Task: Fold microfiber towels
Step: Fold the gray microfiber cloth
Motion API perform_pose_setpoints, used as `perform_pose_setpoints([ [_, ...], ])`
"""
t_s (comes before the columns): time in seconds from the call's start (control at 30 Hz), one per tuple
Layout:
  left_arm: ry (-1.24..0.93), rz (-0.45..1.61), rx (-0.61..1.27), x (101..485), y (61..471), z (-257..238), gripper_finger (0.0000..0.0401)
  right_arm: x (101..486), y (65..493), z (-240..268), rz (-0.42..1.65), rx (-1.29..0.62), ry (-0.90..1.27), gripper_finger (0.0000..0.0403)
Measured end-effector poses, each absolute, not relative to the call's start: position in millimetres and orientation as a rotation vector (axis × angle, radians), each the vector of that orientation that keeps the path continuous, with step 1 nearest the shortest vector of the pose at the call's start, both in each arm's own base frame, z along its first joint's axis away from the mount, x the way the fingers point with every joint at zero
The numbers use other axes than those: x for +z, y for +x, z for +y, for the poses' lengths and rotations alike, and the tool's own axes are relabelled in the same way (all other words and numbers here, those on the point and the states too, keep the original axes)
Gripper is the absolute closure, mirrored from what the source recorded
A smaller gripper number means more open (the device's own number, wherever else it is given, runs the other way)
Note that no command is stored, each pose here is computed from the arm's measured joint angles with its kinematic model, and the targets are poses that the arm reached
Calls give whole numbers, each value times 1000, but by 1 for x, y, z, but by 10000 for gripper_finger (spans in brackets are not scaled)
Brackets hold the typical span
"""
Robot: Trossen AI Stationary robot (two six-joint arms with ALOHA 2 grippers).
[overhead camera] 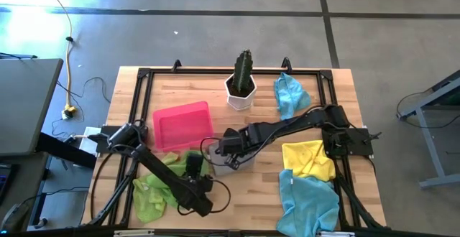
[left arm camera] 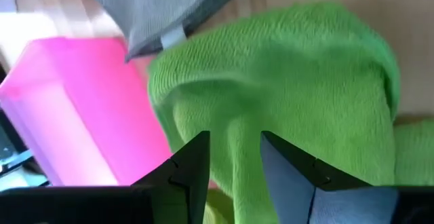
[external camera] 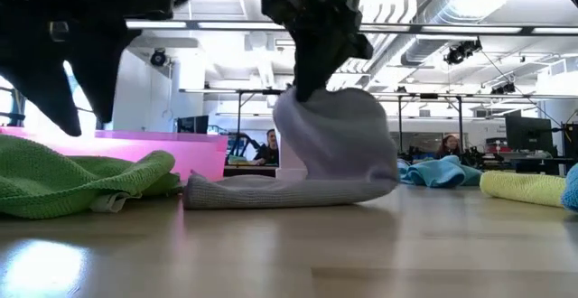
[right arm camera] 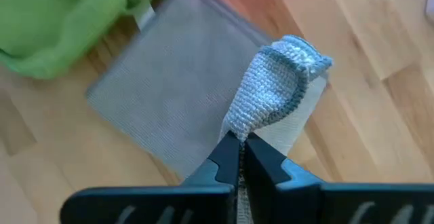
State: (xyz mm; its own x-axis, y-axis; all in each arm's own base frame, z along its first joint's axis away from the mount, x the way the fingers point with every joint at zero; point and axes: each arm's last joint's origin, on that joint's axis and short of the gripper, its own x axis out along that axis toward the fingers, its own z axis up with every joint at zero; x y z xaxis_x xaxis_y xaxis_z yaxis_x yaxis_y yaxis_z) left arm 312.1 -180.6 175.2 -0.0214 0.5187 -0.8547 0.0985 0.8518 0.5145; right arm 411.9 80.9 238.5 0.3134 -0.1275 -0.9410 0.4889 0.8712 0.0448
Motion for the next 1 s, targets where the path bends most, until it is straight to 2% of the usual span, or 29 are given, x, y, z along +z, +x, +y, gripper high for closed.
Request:
perform_pose_setpoints([
  [0.37, 570, 1601, 383, 178, 299, -189, 279, 221, 427, 84, 1041, -380, 414, 403],
  [0.6, 561, 1601, 399, 178, 299, -188, 279, 201, 438, 84, 1047, -360, 379, 398],
  [0.7, 562, 1602, 399, 178, 299, -188, 279, 199, 440, 84, 1034, -342, 363, 373],
  [0.87, 564, 1604, 400, 179, 298, -188, 279, 202, 445, 86, 988, -289, 346, 307],
  [1.0, 561, 1606, 398, 178, 298, -188, 279, 205, 439, 86, 1058, -218, 304, 277],
])
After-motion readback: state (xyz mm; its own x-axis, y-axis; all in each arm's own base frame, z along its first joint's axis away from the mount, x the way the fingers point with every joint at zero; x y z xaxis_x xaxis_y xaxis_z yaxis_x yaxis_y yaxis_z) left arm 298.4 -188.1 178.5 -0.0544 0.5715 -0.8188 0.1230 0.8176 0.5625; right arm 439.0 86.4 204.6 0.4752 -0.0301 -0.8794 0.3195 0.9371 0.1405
